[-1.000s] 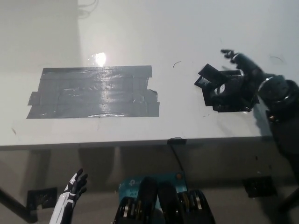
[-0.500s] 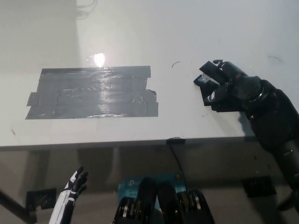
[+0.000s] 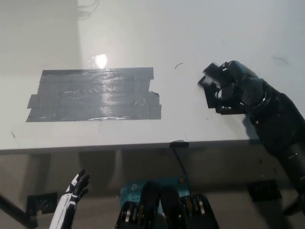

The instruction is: A stapler is kept on the black spot marked on the desk infront of the robot. The robot picks up the stapler using its right hand and passes it to a person

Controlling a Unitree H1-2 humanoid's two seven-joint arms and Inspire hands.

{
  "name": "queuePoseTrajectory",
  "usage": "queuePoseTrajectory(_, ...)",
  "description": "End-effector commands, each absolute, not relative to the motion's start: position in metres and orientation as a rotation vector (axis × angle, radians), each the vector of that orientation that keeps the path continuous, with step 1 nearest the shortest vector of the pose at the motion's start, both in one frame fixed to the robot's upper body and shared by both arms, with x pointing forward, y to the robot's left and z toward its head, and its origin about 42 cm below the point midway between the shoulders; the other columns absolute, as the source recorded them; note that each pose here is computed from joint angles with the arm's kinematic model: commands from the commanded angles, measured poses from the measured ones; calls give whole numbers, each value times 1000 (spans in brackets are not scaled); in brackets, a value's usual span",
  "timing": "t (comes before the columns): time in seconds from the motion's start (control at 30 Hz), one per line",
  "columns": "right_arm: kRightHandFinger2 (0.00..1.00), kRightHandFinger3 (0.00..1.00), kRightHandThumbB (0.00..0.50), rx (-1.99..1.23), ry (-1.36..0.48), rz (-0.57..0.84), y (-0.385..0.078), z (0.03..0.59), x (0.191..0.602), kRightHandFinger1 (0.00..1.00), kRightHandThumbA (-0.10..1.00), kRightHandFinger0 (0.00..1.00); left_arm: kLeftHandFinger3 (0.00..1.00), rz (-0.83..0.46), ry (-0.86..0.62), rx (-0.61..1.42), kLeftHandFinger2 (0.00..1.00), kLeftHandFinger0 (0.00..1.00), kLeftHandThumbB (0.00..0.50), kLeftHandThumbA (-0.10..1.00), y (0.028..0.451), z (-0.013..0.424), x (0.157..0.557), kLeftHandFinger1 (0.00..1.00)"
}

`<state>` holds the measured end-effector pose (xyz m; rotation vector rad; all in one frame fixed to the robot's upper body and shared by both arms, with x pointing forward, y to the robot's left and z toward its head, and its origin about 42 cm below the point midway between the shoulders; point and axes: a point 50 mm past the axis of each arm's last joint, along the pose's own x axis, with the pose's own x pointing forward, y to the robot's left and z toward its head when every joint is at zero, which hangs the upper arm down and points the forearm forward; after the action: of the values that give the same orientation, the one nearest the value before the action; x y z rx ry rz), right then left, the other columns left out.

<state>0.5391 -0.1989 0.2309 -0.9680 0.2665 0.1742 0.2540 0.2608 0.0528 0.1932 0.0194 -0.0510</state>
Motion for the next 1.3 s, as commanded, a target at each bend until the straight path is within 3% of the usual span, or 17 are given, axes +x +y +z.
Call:
queuePoseTrajectory(0.0, 402, 485, 92, -978, 266, 189, -195, 231, 541, 331, 449, 179, 1000, -61, -28, 212, 1000, 1000, 438, 1000, 265, 63, 260, 1000)
queuePoseTrajectory(0.03, 338, 414, 88, -965, 268, 193, -196, 231, 541, 243, 446, 57, 1000, -63, -24, 211, 1000, 1000, 442, 1000, 265, 63, 261, 1000)
queuePoseTrajectory(0.17, 529, 392, 73, -950, 270, 203, -198, 230, 540, 442, 446, 169, 1000, -66, -33, 206, 1000, 1000, 417, 1000, 265, 63, 261, 1000)
queuePoseTrajectory(0.2, 644, 599, 69, -943, 272, 204, -198, 230, 540, 562, 453, 265, 1000, -67, -33, 205, 1000, 1000, 426, 1000, 265, 63, 261, 1000)
queuePoseTrajectory(0.23, 645, 609, 69, -937, 275, 203, -198, 230, 540, 573, 468, 308, 1000, -68, -31, 203, 1000, 1000, 431, 1000, 265, 64, 261, 1000)
queuePoseTrajectory(0.33, 687, 388, 71, -909, 267, 195, -201, 229, 540, 571, 441, 233, 1000, -68, -28, 203, 1000, 1000, 422, 1000, 266, 64, 261, 1000)
queuePoseTrajectory(0.4, 755, 332, 63, -893, 265, 197, -203, 228, 540, 571, 429, 180, 1000, -68, -29, 204, 1000, 1000, 425, 1000, 266, 65, 262, 1000)
queuePoseTrajectory(0.43, 837, 404, 67, -867, 267, 201, -205, 228, 541, 596, 426, 189, 1000, -71, -29, 206, 1000, 1000, 427, 1000, 266, 65, 262, 1000)
queuePoseTrajectory(0.5, 786, 462, 65, -739, 288, 219, -210, 231, 542, 488, 464, 116, 1000, -75, -27, 204, 1000, 1000, 432, 1000, 267, 65, 262, 1000)
queuePoseTrajectory(0.53, 828, 699, 66, -587, 321, 228, -214, 232, 543, 476, 460, 110, 1000, -74, -25, 204, 1000, 1000, 430, 1000, 266, 65, 262, 1000)
queuePoseTrajectory(0.57, 826, 800, 86, -478, 342, 232, -217, 234, 544, 483, 459, 129, 1000, -73, -23, 203, 1000, 1000, 433, 1000, 266, 65, 262, 1000)
queuePoseTrajectory(0.63, 614, 830, 40, -255, 370, 261, -223, 239, 546, 278, 441, 12, 1000, -73, -22, 207, 1000, 1000, 428, 1000, 267, 66, 263, 1000)
queuePoseTrajectory(0.77, 417, 582, 18, 22, 383, 352, -240, 252, 554, 29, 634, 0, 1000, -75, -26, 208, 1000, 1000, 427, 1000, 267, 64, 263, 1000)
queuePoseTrajectory(0.87, 185, 369, 32, 243, 345, 425, -259, 268, 561, 0, 682, 0, 1000, -77, -24, 202, 1000, 1000, 423, 1000, 268, 63, 263, 1000)
queuePoseTrajectory(0.9, 35, 258, 27, 271, 332, 428, -263, 273, 562, 0, 675, 0, 1000, -77, -21, 198, 1000, 1000, 432, 1000, 268, 62, 263, 1000)
queuePoseTrajectory(1.13, 0, 87, 1, 421, 255, 477, -280, 305, 571, 0, 645, 0, 1000, -79, -11, 201, 1000, 1000, 438, 1000, 266, 65, 262, 1000)
queuePoseTrajectory(1.27, 0, 106, 0, 481, 234, 503, -277, 312, 573, 0, 679, 0, 1000, -76, -12, 201, 1000, 1000, 418, 1000, 266, 65, 262, 1000)
